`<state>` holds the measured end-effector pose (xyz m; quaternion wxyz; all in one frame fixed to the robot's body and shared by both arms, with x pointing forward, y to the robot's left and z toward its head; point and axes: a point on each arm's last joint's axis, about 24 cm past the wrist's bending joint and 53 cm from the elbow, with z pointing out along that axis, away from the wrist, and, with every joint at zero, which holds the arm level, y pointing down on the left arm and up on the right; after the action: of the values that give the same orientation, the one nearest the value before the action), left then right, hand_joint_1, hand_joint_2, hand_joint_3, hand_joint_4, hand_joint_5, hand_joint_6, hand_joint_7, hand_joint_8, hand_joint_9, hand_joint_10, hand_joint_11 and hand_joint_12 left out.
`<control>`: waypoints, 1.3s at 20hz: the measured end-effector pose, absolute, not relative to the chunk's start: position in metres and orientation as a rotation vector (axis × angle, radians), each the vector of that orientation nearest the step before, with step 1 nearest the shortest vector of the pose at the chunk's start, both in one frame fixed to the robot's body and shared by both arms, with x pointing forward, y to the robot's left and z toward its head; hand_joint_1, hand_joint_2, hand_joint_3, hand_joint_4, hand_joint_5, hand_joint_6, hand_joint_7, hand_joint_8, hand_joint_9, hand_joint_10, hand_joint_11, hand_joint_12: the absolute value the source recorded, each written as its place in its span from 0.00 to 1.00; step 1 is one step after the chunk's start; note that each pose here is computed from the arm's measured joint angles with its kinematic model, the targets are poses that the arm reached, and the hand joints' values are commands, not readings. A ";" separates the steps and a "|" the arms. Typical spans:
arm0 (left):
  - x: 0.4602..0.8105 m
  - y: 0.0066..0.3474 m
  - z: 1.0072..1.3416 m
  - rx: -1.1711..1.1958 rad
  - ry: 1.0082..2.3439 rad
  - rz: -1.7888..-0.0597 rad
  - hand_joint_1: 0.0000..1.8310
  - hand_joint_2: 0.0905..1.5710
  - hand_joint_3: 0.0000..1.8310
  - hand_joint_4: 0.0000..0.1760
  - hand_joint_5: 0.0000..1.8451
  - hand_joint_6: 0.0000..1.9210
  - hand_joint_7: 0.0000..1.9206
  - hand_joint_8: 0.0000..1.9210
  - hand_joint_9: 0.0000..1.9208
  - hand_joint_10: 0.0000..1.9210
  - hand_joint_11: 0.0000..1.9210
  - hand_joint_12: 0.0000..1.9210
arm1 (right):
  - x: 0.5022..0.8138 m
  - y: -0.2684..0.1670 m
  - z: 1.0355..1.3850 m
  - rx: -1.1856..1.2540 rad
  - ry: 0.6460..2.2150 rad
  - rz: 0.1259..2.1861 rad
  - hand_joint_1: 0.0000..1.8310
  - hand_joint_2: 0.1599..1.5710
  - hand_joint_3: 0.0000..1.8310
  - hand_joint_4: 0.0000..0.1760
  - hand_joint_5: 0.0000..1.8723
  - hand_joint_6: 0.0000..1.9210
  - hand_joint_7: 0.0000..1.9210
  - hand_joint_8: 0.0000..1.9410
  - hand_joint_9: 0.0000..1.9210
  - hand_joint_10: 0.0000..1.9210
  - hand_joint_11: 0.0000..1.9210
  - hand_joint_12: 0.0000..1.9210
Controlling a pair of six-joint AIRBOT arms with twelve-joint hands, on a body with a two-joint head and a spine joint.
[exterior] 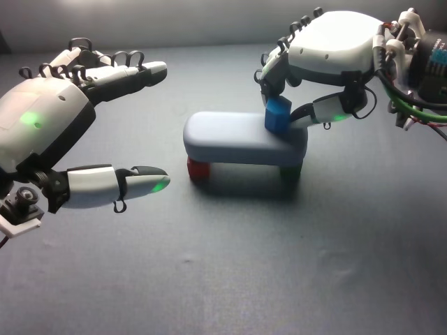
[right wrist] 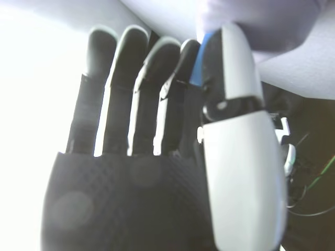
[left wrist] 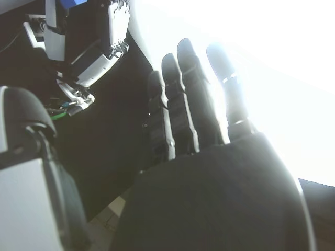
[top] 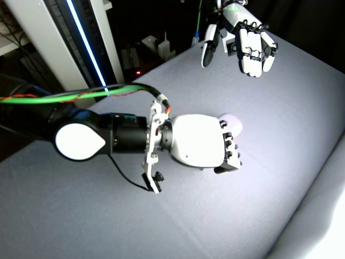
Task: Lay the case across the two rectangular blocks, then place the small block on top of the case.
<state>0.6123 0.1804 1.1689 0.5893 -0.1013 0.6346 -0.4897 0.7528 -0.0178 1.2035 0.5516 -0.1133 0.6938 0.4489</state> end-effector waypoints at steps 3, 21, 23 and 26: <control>0.612 0.180 1.169 -0.236 1.478 -1.141 0.45 0.56 0.00 0.00 0.25 0.00 0.26 0.00 0.27 0.00 0.00 0.53 | 0.753 -0.018 1.203 -0.266 1.642 1.062 0.66 0.61 0.00 0.00 0.43 0.03 0.31 0.38 0.28 0.58 0.21 0.79; 0.613 0.180 1.168 -0.240 1.478 -1.145 0.44 0.56 0.00 0.00 0.23 0.00 0.25 0.00 0.27 0.00 0.00 0.49 | 0.753 -0.018 1.202 -0.267 1.648 1.051 0.58 0.58 0.00 0.37 0.13 0.00 0.18 0.00 0.21 0.01 0.00 0.60; 0.613 0.180 1.168 -0.243 1.478 -1.150 0.45 0.56 0.00 0.00 0.24 0.00 0.24 0.00 0.26 0.00 0.00 0.49 | 0.751 -0.015 1.202 -0.271 1.649 1.057 0.58 0.58 0.00 0.33 0.14 0.00 0.18 0.00 0.21 0.00 0.00 0.53; 0.613 0.180 1.167 -0.244 1.478 -1.151 0.46 0.56 0.00 0.00 0.23 0.00 0.23 0.00 0.26 0.00 0.00 0.48 | 0.751 -0.016 1.202 -0.270 1.649 1.057 0.59 0.59 0.00 0.43 0.14 0.00 0.16 0.00 0.16 0.02 0.00 0.18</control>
<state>0.6127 0.1796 1.1674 0.5860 -0.1047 0.6340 -0.4936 0.7510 -0.0158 1.2024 0.5498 -0.1142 0.6966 0.4467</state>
